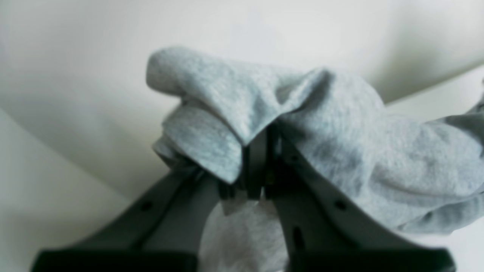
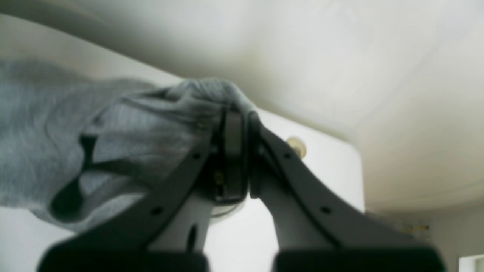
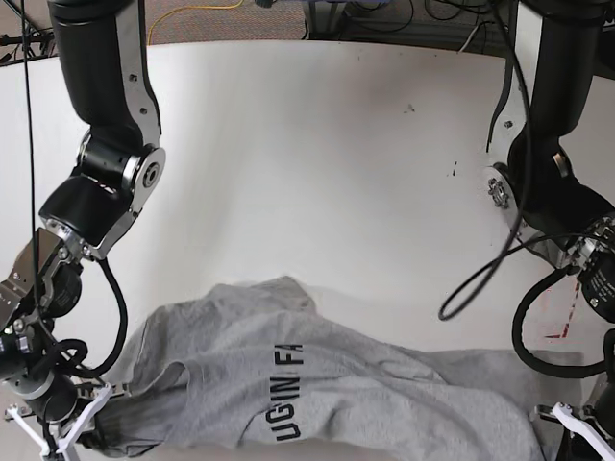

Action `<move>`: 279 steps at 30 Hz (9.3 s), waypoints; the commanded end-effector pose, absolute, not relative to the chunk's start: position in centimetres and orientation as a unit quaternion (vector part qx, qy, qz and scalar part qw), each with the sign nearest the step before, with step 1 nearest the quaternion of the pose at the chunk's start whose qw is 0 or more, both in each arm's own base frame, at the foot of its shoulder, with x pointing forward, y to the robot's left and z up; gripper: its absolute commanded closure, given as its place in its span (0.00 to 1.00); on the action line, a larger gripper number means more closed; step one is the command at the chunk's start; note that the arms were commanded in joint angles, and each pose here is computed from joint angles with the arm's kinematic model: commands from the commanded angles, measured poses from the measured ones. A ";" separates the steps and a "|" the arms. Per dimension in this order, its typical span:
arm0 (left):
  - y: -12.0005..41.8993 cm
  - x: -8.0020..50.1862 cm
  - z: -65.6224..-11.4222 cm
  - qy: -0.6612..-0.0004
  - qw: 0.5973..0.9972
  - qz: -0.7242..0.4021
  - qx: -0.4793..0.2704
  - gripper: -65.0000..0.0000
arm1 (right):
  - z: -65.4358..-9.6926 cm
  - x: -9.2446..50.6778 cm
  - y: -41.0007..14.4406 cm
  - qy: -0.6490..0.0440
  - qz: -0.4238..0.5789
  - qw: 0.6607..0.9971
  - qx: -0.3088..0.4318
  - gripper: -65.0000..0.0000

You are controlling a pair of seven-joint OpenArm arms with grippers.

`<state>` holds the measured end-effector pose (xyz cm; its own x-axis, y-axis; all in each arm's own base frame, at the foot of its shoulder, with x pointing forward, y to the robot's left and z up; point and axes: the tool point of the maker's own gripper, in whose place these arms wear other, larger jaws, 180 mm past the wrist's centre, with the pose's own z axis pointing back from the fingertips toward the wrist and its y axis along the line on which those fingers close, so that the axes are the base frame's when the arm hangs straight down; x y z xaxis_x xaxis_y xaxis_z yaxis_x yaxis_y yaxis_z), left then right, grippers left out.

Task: Fold the T-shirt properly
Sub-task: 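Lift the shirt with both grippers and swing it toward the robot, then lower the stretched shirt onto the table, holding both ends, then drag the held shirt ends toward the robot with both grippers, then lift the shirt with both grippers and swing it away from the robot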

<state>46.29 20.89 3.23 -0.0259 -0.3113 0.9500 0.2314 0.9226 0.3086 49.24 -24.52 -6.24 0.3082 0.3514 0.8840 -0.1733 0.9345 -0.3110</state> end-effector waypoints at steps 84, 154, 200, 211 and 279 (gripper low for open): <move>22.7 48.1 0.8 -0.667 0.723 -0.177 -0.026 0.99 | -0.5 52.0 -26.3 -0.576 0.187 0.787 -0.118 1.00; 25.8 44.1 -14.4 -0.536 0.825 -0.178 0.006 0.97 | -18.8 40.6 -24.2 -0.438 0.240 0.859 -0.112 0.99; 22.5 42.2 -13.8 -0.553 0.805 -0.214 0.012 0.95 | -18.3 38.0 -26.4 -0.452 0.186 0.866 -0.108 1.00; 22.5 43.7 -10.5 -0.578 0.788 -0.211 0.015 0.95 | -17.4 39.0 -27.0 -0.457 0.180 0.864 -0.106 1.00; 23.5 45.8 7.5 -0.695 0.690 -0.191 0.064 0.98 | 2.8 46.9 -26.0 -0.557 0.274 0.753 -0.220 0.99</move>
